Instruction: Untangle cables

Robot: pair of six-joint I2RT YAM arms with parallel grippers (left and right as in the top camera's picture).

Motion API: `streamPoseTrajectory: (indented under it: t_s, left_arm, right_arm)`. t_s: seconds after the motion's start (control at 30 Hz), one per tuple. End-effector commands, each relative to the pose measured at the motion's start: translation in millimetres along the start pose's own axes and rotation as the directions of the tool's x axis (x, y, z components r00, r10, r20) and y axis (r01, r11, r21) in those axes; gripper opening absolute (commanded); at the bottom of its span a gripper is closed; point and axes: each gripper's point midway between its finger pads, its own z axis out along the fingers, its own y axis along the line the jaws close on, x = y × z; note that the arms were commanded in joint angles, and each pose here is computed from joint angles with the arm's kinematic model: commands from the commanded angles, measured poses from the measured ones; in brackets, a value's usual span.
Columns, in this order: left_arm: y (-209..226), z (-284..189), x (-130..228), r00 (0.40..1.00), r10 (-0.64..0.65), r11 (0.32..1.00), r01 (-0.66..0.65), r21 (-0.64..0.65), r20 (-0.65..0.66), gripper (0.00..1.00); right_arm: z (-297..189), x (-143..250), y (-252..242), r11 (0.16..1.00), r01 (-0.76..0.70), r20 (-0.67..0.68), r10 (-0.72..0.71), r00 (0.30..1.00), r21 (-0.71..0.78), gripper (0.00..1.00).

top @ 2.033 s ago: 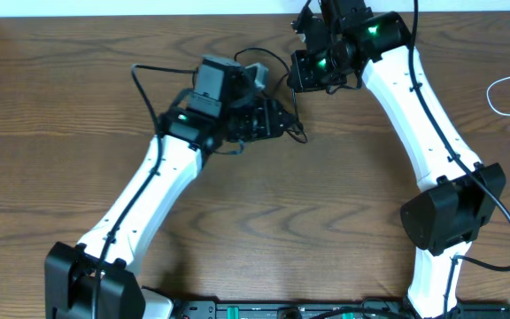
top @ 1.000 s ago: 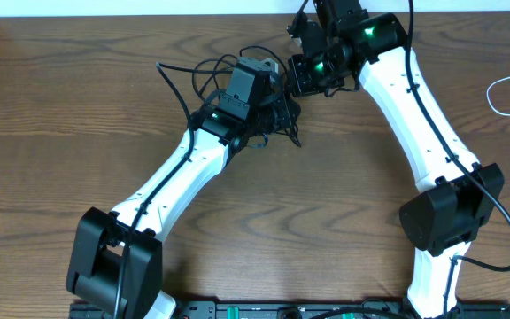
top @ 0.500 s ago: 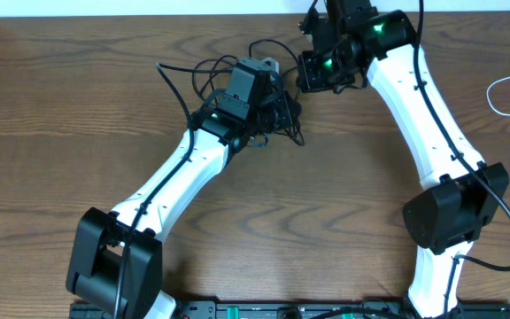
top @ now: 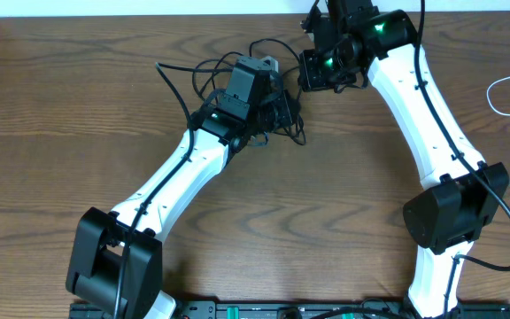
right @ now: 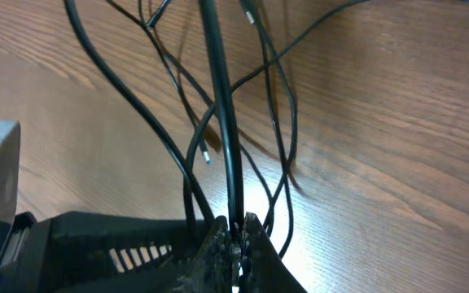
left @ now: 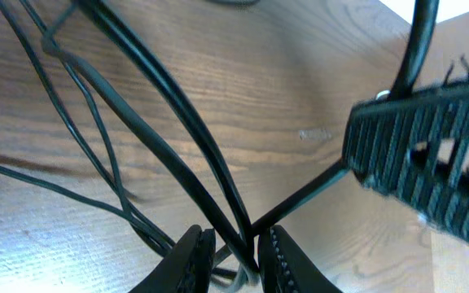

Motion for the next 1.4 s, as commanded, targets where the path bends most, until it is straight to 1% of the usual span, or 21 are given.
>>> streamPoseTrajectory:
  t_s: [0.0,0.1,0.27,0.33,0.37,0.43,0.47,0.87,1.0,1.03,1.1,1.13,1.17,1.23,1.3,1.37]
  left_arm:
    - [5.2,-3.9,-16.4,0.997,-0.008,1.0,0.01,-0.03,0.075,0.24]
    - [-0.3,-3.6,-22.5,0.995,-0.011,1.0,0.011,-0.006,0.099,0.24]
    - [-2.2,-3.8,-24.5,0.994,-0.008,1.0,0.008,0.001,0.107,0.22]
    - [-2.3,-3.9,-24.6,0.994,-0.008,1.0,0.007,0.001,0.107,0.19]
    - [-2.5,-3.9,-24.9,0.994,-0.007,1.0,0.007,0.002,0.108,0.14]
    - [-3.2,-4.0,-25.7,0.994,-0.006,1.0,0.006,0.005,0.112,0.11]
    - [-3.9,-4.1,-26.3,0.993,-0.005,1.0,0.004,0.007,0.114,0.08]
    - [-8.6,-10.8,-30.1,0.992,0.0,1.0,-0.002,0.02,0.13,0.08]
    - [-7.7,-16.4,-31.4,0.992,-0.01,1.0,0.006,0.028,0.122,0.08]
    - [-8.2,-17.4,-31.8,0.993,-0.014,0.999,0.009,0.041,0.115,0.08]
    - [-9.8,-20.1,-33.0,0.995,-0.036,0.996,0.028,0.08,0.091,0.11]
    - [-9.1,-21.4,-33.5,0.995,-0.052,0.995,0.044,0.093,0.08,0.17]
    - [-9.7,-24.8,-33.3,0.997,-0.062,0.99,0.055,0.131,0.047,0.27]
    - [-7.6,-29.1,-33.0,0.999,-0.046,0.986,0.043,0.162,0.016,0.35]
    - [3.9,-31.4,-32.4,0.999,-0.034,0.989,0.034,0.141,0.001,0.4]
    - [22.4,-32.6,-30.5,0.999,-0.042,0.996,0.043,0.084,-0.012,0.4]
  right_arm:
    - [9.4,7.0,12.1,0.999,-0.002,-0.035,0.001,0.999,-0.038,0.01]
    - [10.3,7.8,15.2,0.999,0.003,-0.036,-0.005,0.999,-0.042,0.01]
    - [7.5,2.8,6.5,0.999,-0.029,-0.022,0.028,0.999,-0.036,0.01]
    - [6.6,-0.6,2.8,0.999,-0.034,-0.01,0.033,0.999,-0.034,0.01]
    - [6.3,-2.8,0.4,0.999,-0.037,-0.003,0.037,0.999,-0.034,0.01]
    - [6.0,-6.1,-3.1,0.998,-0.047,0.007,0.047,0.999,-0.033,0.01]
    - [6.6,-7.7,-5.4,0.998,-0.05,0.011,0.051,0.999,-0.032,0.01]
    - [26.6,-6.6,-30.2,0.994,-0.103,-0.016,0.103,0.995,0.027,0.01]
    - [26.6,-3.4,-28.7,1.0,-0.011,-0.032,0.012,0.999,0.017,0.02]
    - [26.5,-2.3,-29.0,1.0,0.011,-0.037,-0.011,0.999,0.016,0.05]
    - [25.2,-0.1,-27.0,0.997,0.077,-0.047,-0.078,0.996,-0.017,0.17]
    - [24.0,0.8,-24.3,0.993,0.107,-0.048,-0.109,0.993,-0.046,0.29]
    - [21.1,2.1,-18.5,0.979,0.171,-0.042,-0.176,0.983,-0.114,0.46]
    - [17.7,1.8,-19.9,0.972,0.181,-0.036,-0.188,0.981,-0.146,0.58]
    - [15.7,2.6,-24.1,0.972,0.179,-0.039,-0.187,0.982,-0.15,0.64]
    - [15.1,5.1,-27.1,0.97,0.192,-0.047,-0.201,0.978,-0.147,0.66]
